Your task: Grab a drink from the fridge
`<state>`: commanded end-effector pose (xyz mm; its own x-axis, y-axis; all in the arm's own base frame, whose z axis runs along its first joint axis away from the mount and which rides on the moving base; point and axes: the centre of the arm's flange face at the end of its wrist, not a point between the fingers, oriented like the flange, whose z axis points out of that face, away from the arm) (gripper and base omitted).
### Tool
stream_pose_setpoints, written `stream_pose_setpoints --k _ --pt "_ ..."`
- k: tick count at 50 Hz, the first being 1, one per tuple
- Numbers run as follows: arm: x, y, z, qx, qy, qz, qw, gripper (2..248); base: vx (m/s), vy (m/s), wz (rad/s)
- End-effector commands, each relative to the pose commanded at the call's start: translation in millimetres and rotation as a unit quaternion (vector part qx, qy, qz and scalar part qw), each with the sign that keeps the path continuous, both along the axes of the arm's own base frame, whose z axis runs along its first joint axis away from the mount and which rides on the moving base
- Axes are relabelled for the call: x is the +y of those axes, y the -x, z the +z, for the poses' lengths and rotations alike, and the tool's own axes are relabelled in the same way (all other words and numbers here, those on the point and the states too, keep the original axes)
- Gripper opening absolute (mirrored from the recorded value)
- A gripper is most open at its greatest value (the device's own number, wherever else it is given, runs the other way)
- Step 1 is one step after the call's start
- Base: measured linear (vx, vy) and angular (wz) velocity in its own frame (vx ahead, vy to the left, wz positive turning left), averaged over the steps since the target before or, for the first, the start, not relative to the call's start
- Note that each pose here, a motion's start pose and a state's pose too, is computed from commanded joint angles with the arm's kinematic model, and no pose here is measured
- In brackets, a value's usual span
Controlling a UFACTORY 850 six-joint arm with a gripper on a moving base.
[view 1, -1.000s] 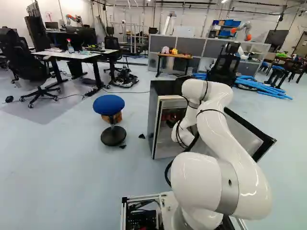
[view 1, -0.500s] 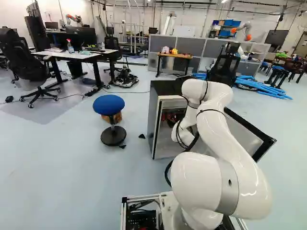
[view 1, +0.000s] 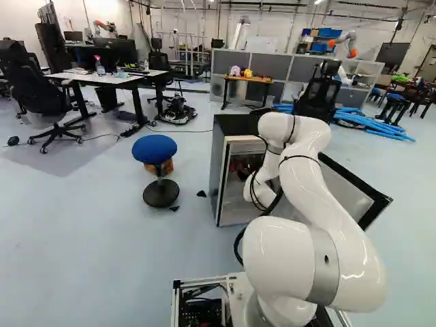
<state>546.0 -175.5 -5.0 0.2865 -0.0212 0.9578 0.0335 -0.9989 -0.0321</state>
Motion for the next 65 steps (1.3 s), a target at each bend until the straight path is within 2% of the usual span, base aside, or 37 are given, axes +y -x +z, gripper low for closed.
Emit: stream_pose_setpoints --k 65 --pt "0.4 -23.3 -7.8 -0.020 0.007 0.017 0.9996 134 0.000 0.000 0.000"
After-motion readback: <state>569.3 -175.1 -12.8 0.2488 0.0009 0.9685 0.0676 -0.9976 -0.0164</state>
